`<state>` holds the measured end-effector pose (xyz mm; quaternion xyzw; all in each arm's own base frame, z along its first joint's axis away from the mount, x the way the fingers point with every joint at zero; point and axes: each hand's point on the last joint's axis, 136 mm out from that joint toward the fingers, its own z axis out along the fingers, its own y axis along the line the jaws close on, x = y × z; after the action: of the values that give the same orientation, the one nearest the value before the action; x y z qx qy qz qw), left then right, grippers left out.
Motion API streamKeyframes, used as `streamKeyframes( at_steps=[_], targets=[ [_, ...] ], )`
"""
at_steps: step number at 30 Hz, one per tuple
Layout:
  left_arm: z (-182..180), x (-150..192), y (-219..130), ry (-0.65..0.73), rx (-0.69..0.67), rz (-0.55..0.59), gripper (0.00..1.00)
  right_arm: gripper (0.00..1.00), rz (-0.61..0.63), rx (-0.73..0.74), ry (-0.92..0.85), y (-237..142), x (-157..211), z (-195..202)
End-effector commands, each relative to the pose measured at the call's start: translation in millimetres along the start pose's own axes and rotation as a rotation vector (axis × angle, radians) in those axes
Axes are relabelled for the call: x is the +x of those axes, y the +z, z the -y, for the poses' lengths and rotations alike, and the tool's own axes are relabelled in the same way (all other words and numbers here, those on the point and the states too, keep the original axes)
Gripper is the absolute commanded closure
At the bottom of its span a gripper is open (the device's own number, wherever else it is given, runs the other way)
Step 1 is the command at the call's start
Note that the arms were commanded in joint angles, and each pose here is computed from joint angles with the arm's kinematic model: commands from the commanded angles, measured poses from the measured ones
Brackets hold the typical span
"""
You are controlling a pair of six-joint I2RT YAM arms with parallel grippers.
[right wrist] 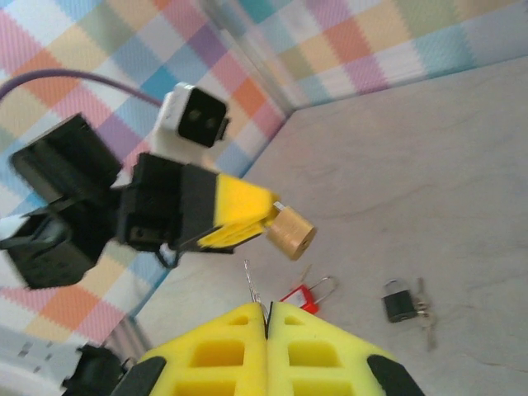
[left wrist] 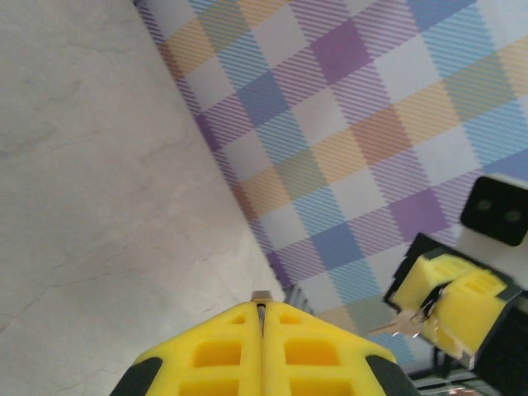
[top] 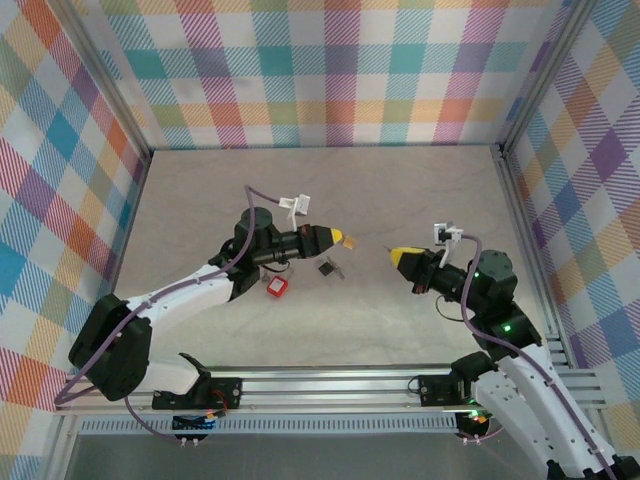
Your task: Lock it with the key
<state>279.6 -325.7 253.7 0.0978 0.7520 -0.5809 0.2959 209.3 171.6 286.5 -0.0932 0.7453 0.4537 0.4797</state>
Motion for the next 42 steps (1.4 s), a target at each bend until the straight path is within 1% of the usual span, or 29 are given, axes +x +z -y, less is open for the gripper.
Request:
streamKeyframes(
  at_steps=[1,8,14,18,23,32,41,42],
  targets=[
    [-16.3,9.7,10.9,0.065,-0.098,-0.06,1.0,1.0,0.048,0.15,-0.016,-9.6,-12.9,19.7],
    [-38.6,25.1,38.1,0.097,-0.216,-0.162,1.0,1.0,0.116,0.289,0.004,-21.1,-23.7,41.0],
    [-60.0,38.7,63.5,0.095,-0.304,-0.247,1.0,1.0,0.125,0.371,0.025,-23.8,-25.2,56.2],
    [-72.9,49.6,82.5,0.079,-0.331,-0.298,1.0,1.0,0.111,0.424,0.053,-22.1,-21.0,69.7],
    [-95.9,60.6,103.3,0.069,-0.379,-0.353,1.0,1.0,0.101,0.442,0.075,-21.5,-16.4,77.1],
    [-124.9,75.7,132.4,0.058,-0.411,-0.454,1.0,1.0,0.093,0.442,0.089,-22.6,-11.3,80.6],
    [-153.6,84.1,144.2,0.066,-0.484,-0.514,1.0,1.0,0.089,0.434,0.095,-22.1,-9.1,81.0],
    [-157.7,89.8,140.7,0.053,-0.503,-0.54,1.0,1.0,0.09,0.434,0.096,-22.3,-9.2,81.0]
  ],
)
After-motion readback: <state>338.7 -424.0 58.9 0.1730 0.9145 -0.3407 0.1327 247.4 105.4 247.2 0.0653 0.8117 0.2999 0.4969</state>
